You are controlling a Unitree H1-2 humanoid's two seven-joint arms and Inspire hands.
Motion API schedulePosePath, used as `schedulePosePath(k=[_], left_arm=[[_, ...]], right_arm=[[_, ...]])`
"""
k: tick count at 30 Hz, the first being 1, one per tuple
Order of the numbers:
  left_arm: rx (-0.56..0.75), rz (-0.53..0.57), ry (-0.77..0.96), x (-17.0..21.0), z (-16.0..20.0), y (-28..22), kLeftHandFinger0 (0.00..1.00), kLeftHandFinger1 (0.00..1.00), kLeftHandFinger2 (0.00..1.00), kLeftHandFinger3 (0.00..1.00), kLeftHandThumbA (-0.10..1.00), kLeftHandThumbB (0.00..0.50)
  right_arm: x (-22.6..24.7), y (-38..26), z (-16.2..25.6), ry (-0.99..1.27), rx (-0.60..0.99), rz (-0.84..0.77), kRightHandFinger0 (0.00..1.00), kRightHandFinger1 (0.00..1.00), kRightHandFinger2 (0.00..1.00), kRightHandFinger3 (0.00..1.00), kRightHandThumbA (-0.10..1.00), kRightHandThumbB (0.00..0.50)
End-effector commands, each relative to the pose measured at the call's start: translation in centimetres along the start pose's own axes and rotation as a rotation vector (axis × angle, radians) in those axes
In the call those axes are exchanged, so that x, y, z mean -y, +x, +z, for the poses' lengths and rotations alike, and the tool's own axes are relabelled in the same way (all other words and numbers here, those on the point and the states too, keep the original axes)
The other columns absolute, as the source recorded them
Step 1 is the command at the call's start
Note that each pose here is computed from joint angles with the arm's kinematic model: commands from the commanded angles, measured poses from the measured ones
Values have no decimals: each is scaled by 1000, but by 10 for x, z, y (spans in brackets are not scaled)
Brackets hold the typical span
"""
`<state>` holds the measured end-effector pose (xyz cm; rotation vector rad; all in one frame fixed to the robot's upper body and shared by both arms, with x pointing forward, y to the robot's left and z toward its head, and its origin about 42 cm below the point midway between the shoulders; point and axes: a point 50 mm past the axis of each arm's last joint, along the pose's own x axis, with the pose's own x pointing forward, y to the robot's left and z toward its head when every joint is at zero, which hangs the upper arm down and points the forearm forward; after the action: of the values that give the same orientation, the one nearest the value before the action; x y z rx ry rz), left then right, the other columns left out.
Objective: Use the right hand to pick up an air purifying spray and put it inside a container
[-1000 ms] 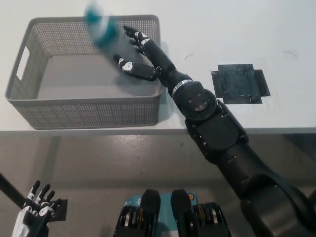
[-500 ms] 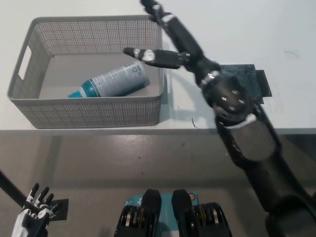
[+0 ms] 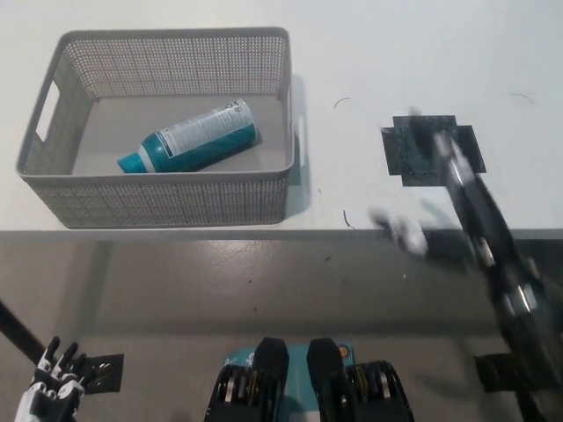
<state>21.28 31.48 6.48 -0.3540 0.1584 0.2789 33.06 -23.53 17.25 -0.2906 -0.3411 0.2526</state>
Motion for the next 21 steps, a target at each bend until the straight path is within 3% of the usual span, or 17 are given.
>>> schedulePosePath(k=[1,6,10,11,14,16,18,21], left_arm=[[119,-7,65,-7,11,-7,981,1000,1000,1000,203,490],[188,-23,84,0,10,0,914,1000,1000,1000,245,500],[241,-33,163,-5,13,1,914,1000,1000,1000,390,490],[264,-31,197,-7,14,2,895,1000,1000,1000,454,492],[290,-37,250,-11,14,-2,910,1000,1000,1000,633,479],[302,-39,260,-10,13,-3,916,1000,1000,1000,708,498],[320,-37,281,-11,14,-5,922,1000,1000,1000,738,498],[346,-25,326,-17,17,-6,910,1000,1000,1000,713,500]], right_arm=[[13,-83,-19,-21,42,-47,1000,1000,1000,1000,944,404],[18,-140,-57,-44,-127,-34,1000,1000,1000,1000,975,412],[14,-183,-86,-48,-300,-25,1000,1000,1000,1000,964,466],[15,-183,-86,-77,-306,-7,1000,1000,1000,1000,974,426],[17,-171,-92,-14,-305,-43,1000,1000,1000,1000,1000,472],[18,-165,-94,-16,-299,-44,1000,1000,1000,1000,1000,447],[16,-161,-95,2,-296,-34,1000,1000,1000,1000,1000,425],[14,-157,-95,24,-282,-23,1000,1000,1000,1000,1000,428]])
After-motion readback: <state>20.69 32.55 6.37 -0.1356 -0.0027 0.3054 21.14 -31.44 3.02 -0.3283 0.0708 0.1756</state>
